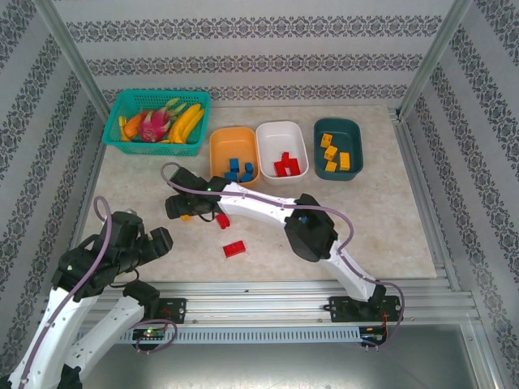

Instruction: Sort the legos into containers by color

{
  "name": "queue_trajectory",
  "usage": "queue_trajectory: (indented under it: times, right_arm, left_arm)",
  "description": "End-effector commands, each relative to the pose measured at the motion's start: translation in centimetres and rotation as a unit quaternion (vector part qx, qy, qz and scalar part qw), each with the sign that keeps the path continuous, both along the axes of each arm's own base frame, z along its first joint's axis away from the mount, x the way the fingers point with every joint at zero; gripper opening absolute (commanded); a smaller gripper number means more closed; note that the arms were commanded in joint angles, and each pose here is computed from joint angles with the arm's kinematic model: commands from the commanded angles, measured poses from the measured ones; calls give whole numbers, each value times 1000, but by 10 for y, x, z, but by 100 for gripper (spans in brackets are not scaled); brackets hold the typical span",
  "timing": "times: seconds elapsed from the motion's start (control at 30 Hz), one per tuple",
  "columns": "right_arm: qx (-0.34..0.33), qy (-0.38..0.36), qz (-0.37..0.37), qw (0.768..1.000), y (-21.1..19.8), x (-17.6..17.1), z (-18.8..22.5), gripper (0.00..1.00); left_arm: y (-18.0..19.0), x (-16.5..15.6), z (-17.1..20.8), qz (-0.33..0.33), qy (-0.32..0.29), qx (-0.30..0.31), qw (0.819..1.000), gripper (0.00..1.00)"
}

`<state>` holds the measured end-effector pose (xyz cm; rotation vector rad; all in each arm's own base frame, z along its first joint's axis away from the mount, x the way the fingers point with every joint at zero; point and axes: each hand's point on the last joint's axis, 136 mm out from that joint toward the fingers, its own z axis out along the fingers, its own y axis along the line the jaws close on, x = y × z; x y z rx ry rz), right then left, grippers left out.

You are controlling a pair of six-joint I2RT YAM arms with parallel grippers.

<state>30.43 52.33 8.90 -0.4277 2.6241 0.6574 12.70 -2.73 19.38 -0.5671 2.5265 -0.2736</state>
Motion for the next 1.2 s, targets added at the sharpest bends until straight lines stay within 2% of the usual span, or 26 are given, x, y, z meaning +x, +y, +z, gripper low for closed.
queue_trajectory:
  times: [0.0,0.23,0.37,0.47,0.63,0.8,0.97,1.17]
  right_arm:
    - [-31,5,-2,1000,1,4,-20,80]
    - [-61,25,-4,998,6,9,-57,77]
    - [-65,26,-11,997,7,14,-67,68]
    - [-73,30,-22,997,3,17,-71,55]
    - [-64,21,-20,998,3,18,-55,37]
    - [-51,-15,-25,998,-9,23,-9,29]
    - [-34,-62,-49,996,-53,31,60,28]
    - [-32,-79,-126,988,-176,56,114,27]
  left_arm:
    - [7,-15,1,-8,6,10,1000,92]
    - [8,-19,9,-17,1,12,1000,93]
    - [9,-19,16,-21,-8,13,1000,93]
    - [8,-20,17,-22,-8,12,1000,92]
    - [8,-21,18,-22,-10,9,1000,92]
    - [0,-15,24,-38,-26,-7,999,89]
    - [-43,13,40,-99,-46,-77,991,81]
    - [-87,76,53,-117,-68,-127,983,78]
